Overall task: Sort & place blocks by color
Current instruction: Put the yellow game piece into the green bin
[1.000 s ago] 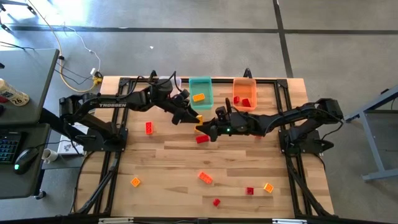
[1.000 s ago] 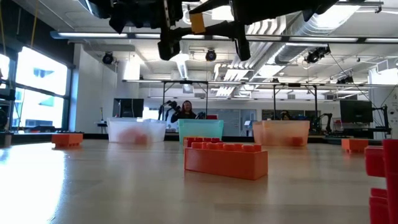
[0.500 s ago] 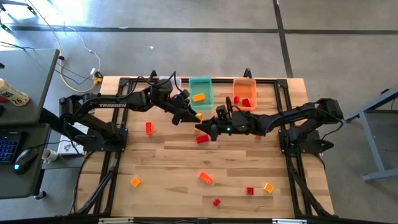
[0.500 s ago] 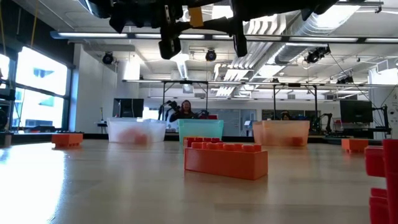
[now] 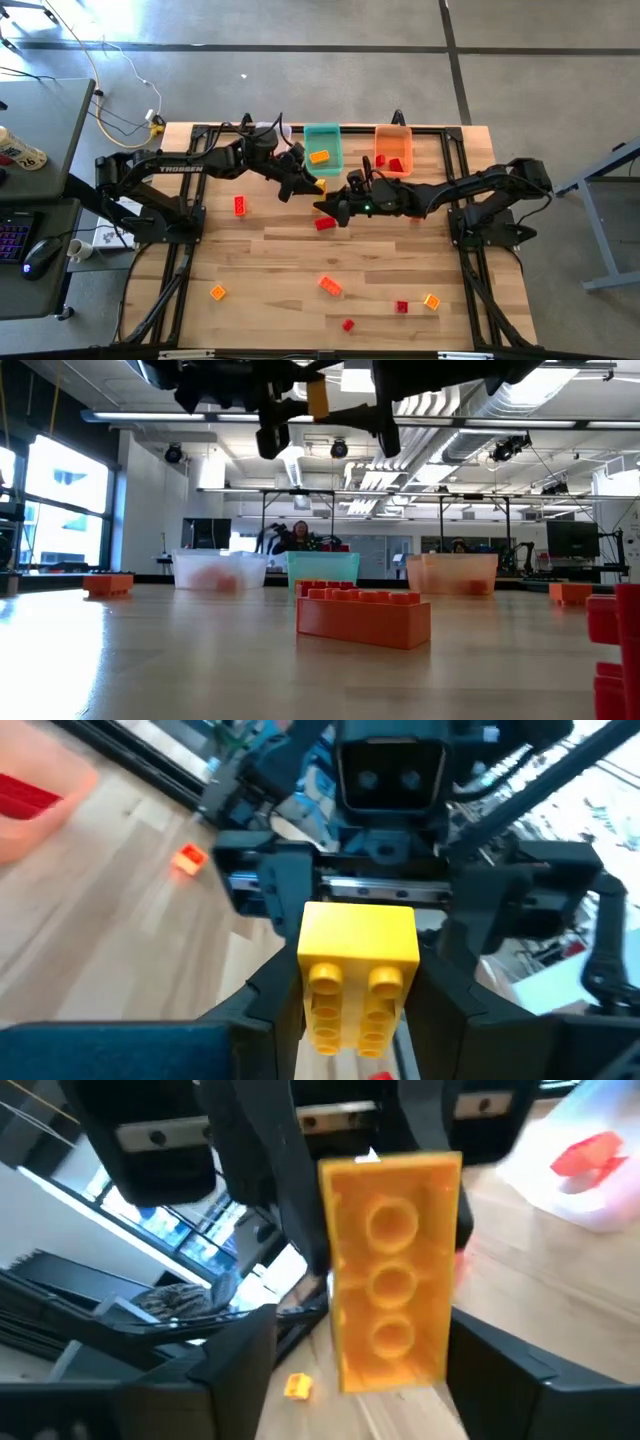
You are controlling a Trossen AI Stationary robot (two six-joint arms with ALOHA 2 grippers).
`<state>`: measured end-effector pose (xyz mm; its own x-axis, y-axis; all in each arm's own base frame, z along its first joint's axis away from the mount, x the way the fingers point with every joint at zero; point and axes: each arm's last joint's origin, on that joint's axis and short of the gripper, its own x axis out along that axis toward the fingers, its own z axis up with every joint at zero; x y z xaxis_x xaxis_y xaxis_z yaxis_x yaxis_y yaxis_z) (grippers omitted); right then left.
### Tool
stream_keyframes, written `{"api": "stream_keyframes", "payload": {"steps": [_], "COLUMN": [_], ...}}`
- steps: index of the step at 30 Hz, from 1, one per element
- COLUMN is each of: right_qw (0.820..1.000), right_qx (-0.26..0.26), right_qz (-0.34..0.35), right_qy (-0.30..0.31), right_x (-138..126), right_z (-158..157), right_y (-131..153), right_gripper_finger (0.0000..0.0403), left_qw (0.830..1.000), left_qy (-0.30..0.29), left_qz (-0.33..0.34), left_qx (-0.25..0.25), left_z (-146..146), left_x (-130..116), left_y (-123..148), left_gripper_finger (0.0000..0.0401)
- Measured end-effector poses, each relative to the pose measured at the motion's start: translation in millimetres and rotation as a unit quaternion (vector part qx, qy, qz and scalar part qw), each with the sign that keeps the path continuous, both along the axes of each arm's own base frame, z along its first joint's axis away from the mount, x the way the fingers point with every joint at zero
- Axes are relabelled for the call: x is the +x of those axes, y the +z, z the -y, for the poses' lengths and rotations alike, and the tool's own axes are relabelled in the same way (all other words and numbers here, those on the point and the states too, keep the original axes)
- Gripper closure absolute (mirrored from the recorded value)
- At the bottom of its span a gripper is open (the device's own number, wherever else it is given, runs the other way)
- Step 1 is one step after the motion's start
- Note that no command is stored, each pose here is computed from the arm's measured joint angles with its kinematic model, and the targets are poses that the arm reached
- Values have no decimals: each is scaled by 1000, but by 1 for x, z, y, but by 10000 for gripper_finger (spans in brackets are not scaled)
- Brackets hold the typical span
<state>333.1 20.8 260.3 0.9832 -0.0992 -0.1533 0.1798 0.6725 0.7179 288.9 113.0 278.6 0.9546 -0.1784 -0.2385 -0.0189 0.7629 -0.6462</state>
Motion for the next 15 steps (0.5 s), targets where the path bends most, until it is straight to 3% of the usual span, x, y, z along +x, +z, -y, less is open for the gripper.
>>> {"api": "stream_keyframes", "payload": {"steps": [6,15], "right_qw": [999,995], "right_qx": [3,16], "right_qz": [-37,-93], "right_qy": [-27,-43], "right_x": [-1,-4], "right_z": [7,25], "right_y": [-7,-18], "right_gripper_finger": [138,136], "left_qw": [999,983], "left_qy": [28,133], "left_qz": [-33,-89], "left_qx": [12,95], "left_z": [-10,-29], "left_x": [-6,-16], "left_y": [-7,-15], "left_gripper_finger": [291,291]}}
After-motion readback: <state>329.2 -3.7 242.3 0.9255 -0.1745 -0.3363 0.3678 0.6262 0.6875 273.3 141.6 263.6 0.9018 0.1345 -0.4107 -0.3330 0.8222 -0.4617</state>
